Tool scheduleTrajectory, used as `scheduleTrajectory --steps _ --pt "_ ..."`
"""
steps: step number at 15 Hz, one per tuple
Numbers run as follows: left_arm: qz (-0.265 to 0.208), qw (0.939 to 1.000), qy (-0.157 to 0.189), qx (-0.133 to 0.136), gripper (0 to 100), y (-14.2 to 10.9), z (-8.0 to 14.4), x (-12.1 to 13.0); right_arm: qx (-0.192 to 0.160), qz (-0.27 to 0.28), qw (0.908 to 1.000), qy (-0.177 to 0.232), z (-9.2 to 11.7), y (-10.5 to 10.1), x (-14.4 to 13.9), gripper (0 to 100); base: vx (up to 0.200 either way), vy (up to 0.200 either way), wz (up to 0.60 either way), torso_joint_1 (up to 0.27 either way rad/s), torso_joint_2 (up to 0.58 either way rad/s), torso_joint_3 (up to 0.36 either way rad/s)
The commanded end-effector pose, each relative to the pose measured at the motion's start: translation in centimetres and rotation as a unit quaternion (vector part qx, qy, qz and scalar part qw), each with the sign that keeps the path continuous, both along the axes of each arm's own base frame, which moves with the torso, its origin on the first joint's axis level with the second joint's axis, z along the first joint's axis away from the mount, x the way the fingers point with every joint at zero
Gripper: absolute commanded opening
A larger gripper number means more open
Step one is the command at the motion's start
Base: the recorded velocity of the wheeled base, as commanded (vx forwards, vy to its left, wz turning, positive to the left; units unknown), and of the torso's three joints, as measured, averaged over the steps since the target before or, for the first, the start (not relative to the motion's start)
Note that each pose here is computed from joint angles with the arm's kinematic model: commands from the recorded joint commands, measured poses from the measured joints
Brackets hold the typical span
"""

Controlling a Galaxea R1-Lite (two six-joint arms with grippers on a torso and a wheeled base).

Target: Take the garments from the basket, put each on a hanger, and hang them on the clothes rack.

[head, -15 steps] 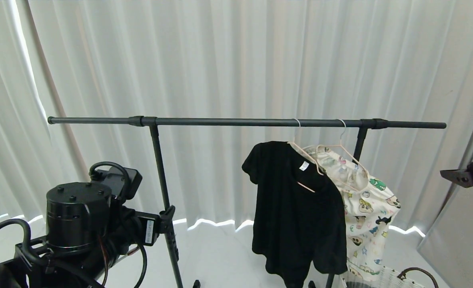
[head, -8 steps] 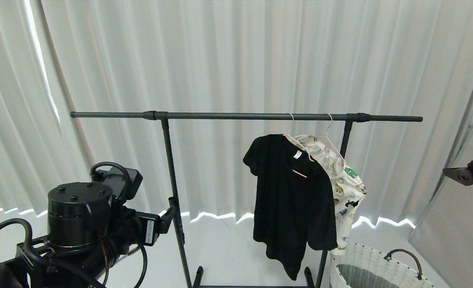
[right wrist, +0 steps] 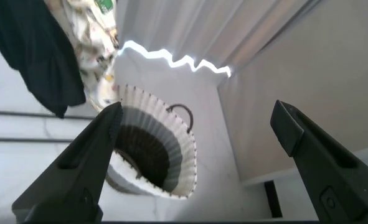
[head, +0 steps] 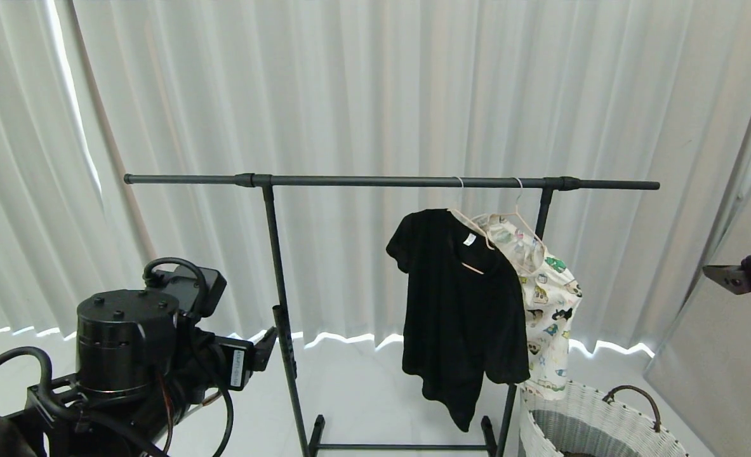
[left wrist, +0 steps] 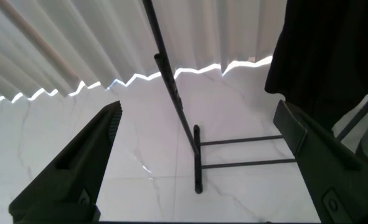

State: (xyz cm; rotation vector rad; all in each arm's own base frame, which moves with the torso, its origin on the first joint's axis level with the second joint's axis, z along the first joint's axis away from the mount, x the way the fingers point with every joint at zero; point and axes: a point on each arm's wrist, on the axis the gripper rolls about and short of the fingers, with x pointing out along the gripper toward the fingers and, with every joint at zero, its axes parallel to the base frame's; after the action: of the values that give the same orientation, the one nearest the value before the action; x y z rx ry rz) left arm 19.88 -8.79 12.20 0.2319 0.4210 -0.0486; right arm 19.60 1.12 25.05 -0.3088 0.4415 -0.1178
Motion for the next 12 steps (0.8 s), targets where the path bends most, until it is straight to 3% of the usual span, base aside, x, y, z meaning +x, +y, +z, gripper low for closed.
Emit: scheduleTrajectory --steps 1,6,9,12 --pt "0.002 1.0 0.0 0.001 100 0.1 0.0 0.0 -0.005 -0.008 0.9999 -0.008 -0.5 -0.1 0.1 100 0.0 0.0 0.0 0.0 0.0 0.0" --pt "0.054 0.9985 0.0 -0.008 100 1.6 -0.2 0.1 -0.031 -0.011 0.9991 -0.027 -0.6 -0.5 -1.3 100 0.0 0.0 0.0 0.0 0.0 0.0" --pt "0.119 0.9927 -0.016 0.002 100 2.6 0.1 0.2 -0.035 -0.01 0.9988 -0.034 -0.7 -0.6 -2.6 100 0.0 0.0 0.0 0.0 0.0 0.0" --pt "0.145 0.989 -0.03 -0.001 100 3.9 0.7 -0.3 -0.035 -0.011 0.9981 -0.051 -0.4 -0.7 -4.2 100 0.0 0.0 0.0 -0.141 0.32 0.175"
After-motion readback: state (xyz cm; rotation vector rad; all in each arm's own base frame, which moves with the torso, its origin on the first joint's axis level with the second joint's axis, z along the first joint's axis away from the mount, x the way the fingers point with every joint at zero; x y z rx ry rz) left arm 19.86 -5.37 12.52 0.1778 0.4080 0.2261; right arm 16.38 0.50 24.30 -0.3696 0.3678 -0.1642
